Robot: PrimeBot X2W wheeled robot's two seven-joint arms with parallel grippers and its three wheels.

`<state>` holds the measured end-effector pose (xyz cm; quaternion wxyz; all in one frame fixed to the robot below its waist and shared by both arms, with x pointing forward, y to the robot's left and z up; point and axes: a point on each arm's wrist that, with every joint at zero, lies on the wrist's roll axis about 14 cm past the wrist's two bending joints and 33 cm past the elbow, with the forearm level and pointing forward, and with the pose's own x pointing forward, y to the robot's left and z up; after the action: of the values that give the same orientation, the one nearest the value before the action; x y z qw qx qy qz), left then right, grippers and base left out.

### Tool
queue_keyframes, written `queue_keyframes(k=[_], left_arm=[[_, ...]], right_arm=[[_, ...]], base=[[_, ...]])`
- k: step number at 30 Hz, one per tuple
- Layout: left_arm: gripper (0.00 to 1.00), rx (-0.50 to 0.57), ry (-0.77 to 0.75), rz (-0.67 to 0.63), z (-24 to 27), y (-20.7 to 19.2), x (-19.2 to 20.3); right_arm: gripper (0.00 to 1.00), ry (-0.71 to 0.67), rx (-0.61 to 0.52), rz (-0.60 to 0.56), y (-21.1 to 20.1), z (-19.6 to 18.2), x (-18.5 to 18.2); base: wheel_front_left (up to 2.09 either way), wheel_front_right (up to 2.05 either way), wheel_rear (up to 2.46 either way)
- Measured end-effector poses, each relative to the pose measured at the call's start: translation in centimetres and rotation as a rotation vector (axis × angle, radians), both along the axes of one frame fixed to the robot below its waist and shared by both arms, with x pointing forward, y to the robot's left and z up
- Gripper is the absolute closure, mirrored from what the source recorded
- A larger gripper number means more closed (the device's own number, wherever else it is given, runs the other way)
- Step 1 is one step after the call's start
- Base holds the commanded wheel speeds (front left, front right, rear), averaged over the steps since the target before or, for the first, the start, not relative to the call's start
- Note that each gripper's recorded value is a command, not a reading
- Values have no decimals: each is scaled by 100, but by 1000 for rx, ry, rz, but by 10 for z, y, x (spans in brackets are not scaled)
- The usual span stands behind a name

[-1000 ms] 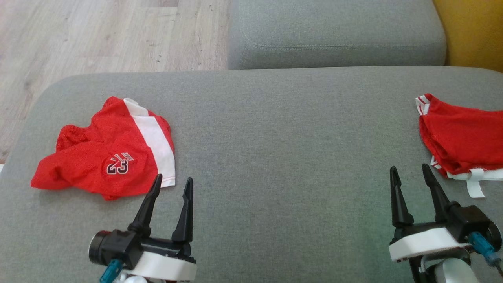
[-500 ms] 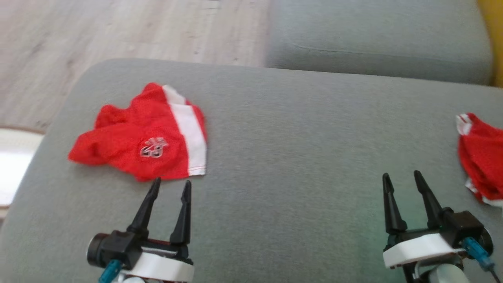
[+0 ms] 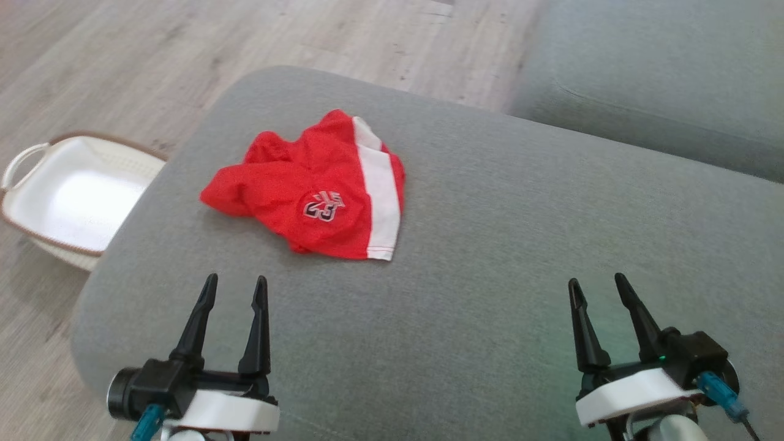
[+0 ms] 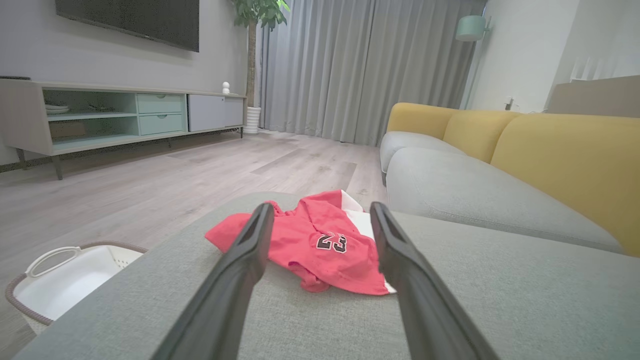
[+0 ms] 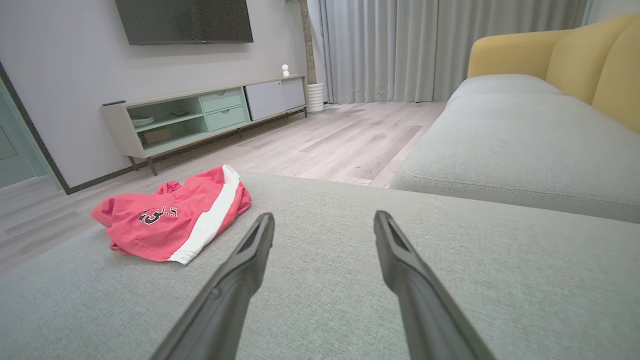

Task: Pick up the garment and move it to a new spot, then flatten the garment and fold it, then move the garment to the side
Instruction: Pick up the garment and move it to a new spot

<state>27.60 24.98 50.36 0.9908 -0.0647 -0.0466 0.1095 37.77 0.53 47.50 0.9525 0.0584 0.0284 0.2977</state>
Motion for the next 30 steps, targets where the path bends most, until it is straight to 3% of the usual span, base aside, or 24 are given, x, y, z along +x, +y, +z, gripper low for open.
queue_keyframes(k=[7, 18, 25, 30], left_arm=[[0, 7, -5, 68, 2, 18, -15], [0, 35, 29, 84, -3, 29, -8], [0, 87, 90, 86, -8, 52, 30], [0, 159, 217, 61, -29, 76, 70]], right_arm=[[0, 4, 3, 58, 19, 0, -5], [0, 30, -19, 57, 16, -14, -3], [0, 30, -38, 36, 12, -24, 16], [0, 11, -45, 5, -2, -28, 39]], base=[[0, 0, 0], [0, 0, 0], [0, 0, 0], [0, 0, 0]])
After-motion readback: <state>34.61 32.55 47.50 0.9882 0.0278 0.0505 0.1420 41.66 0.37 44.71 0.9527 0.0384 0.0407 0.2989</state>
